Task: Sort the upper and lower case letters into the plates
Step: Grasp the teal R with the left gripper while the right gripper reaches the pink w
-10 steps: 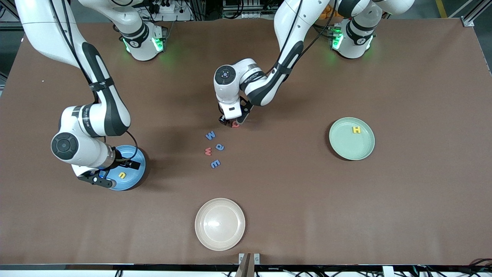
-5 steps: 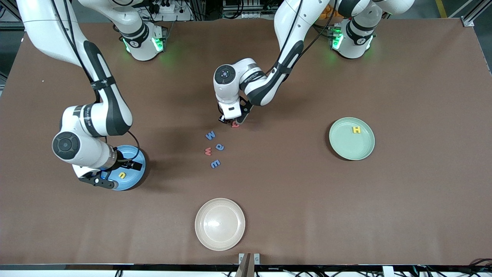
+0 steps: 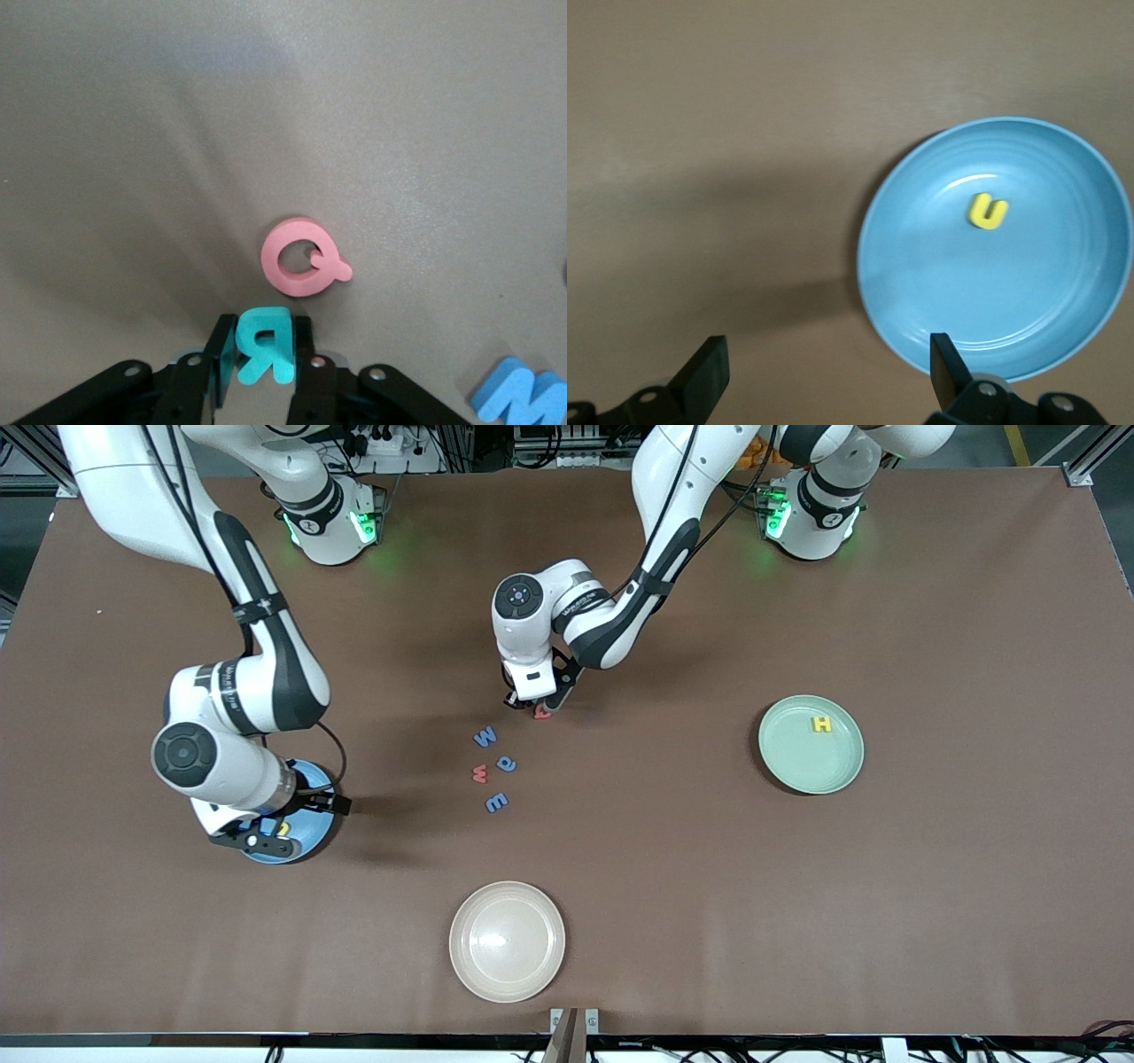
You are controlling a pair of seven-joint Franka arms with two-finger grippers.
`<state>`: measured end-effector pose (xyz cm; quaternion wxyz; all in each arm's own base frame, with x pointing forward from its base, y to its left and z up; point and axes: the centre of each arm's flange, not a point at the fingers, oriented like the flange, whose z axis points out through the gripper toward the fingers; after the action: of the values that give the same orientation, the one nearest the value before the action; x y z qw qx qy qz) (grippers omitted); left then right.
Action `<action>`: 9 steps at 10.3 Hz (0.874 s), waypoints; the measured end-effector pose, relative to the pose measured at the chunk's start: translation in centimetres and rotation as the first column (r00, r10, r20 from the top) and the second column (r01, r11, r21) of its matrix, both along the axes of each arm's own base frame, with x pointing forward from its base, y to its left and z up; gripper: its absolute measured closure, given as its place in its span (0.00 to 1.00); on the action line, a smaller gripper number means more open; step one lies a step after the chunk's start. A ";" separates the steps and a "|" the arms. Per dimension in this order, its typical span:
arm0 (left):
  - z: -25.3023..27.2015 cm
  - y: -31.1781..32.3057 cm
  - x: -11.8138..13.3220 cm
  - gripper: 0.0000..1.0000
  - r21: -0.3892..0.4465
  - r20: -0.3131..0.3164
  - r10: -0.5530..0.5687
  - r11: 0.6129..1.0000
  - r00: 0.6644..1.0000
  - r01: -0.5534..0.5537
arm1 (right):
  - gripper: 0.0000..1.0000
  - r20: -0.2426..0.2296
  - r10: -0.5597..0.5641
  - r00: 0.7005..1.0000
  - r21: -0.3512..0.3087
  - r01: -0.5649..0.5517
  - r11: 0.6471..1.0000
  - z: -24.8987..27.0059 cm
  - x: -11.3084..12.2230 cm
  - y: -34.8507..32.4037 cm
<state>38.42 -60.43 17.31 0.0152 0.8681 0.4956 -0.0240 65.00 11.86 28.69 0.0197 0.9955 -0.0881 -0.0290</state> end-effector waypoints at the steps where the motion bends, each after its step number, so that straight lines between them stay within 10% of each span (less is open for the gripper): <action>1: 0.0 0.0 0.0 0.70 0.000 0.000 -0.006 1.000 1.000 0.006 | 0.00 0.002 0.018 1.000 0.001 -0.018 1.000 0.1 -0.2 1.2; 9: 0.1 1.1 1.7 0.71 0.000 0.000 0.020 1.000 1.000 -0.020 | 0.00 0.003 0.062 0.998 0.002 -0.062 0.998 0.3 -0.8 4.7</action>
<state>40.15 -59.32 17.37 0.0154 0.8631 0.5043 -0.0238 64.17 16.56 29.00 0.0192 0.9978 -0.0572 -0.0270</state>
